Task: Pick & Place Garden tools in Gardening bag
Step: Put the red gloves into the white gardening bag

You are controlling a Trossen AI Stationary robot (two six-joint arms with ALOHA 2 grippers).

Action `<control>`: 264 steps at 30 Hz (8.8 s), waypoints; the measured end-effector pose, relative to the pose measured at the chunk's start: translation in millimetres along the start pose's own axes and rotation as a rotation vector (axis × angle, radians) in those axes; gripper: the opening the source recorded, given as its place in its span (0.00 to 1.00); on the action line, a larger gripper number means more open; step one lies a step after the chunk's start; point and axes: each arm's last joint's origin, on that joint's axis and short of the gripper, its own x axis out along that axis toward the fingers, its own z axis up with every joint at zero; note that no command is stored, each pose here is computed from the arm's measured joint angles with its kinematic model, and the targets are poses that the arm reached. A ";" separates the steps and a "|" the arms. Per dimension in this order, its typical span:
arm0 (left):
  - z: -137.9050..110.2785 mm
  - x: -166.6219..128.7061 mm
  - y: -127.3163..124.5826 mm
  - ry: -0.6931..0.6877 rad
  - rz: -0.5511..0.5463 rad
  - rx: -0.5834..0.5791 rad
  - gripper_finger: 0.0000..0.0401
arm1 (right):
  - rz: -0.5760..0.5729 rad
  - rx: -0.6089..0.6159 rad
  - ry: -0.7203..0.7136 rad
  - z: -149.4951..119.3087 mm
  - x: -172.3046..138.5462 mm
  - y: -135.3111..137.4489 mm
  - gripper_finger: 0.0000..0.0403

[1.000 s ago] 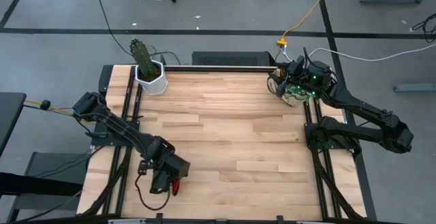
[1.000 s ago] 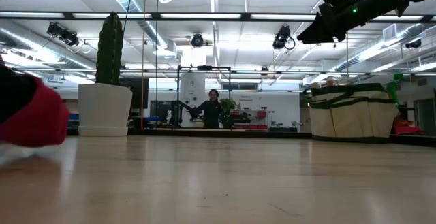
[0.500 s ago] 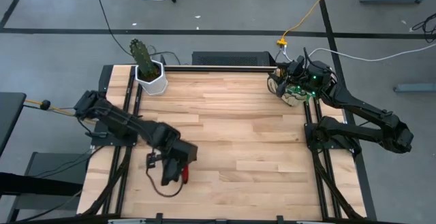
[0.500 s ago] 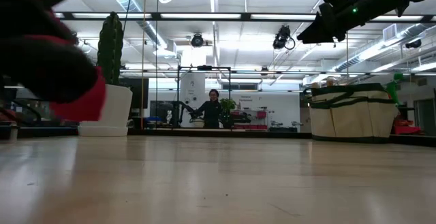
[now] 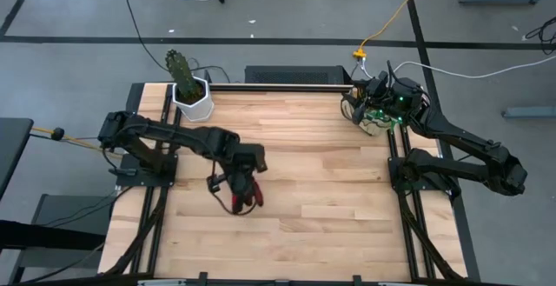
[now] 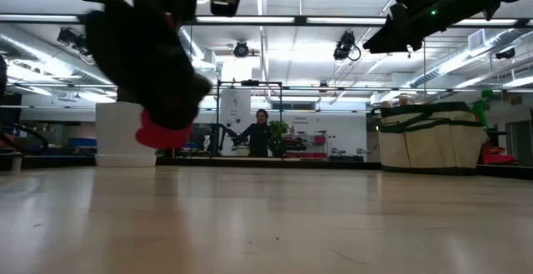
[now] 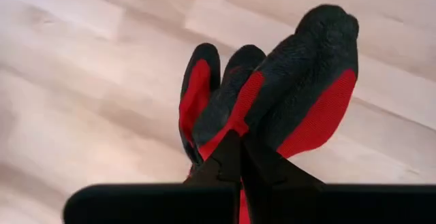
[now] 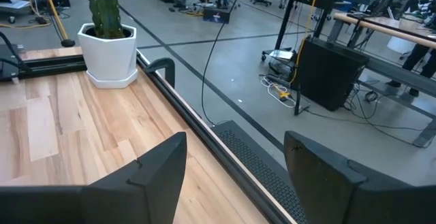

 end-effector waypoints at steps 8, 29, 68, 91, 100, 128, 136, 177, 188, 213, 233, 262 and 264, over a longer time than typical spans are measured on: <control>-12.2 -19.6 24.0 -0.046 0.133 -0.077 0.01 | 0.000 0.000 0.000 0.0 0.0 0.0 0.61; -17.5 -134.0 79.6 -0.265 0.608 -0.371 0.01 | 0.308 0.053 -0.142 11.1 -2.0 7.6 0.61; -29.5 -188.7 111.0 -0.687 0.973 -0.619 0.01 | 0.578 0.152 -0.504 53.4 -19.9 47.5 0.65; -27.0 -193.5 112.4 -0.795 0.969 -0.699 0.01 | 0.618 0.099 -0.467 86.1 -6.7 51.7 0.83; -26.0 -193.2 112.0 -0.828 0.930 -0.709 0.01 | 0.659 0.042 -0.559 90.0 7.0 66.7 0.84; -25.8 -193.1 111.9 -0.839 0.917 -0.720 0.01 | 0.611 0.025 -0.710 95.0 23.7 90.1 0.84; -25.8 -193.1 111.9 -0.839 0.918 -0.720 0.01 | 0.616 0.050 -0.731 94.2 31.0 92.8 0.84; -25.8 -193.0 112.0 -0.839 0.917 -0.719 0.01 | 0.655 0.034 -0.762 95.1 30.5 93.8 0.33; -25.9 -193.0 112.0 -0.839 0.917 -0.719 0.01 | 0.655 0.033 -0.767 95.5 30.2 93.7 0.19; -25.9 -193.0 112.1 -0.840 0.916 -0.723 0.15 | 0.656 0.033 -0.768 95.4 30.2 93.7 0.08; -27.8 -212.7 98.1 -0.940 0.897 -0.842 0.28 | 0.640 0.034 -0.785 97.9 26.6 89.5 0.08; -30.8 -235.6 64.6 -0.840 0.997 -0.941 0.04 | 0.479 0.106 -0.529 90.8 -1.8 50.9 0.08; -29.0 -235.2 64.4 -0.844 0.993 -0.937 0.02 | 0.466 0.108 -0.503 88.9 -2.6 48.9 0.08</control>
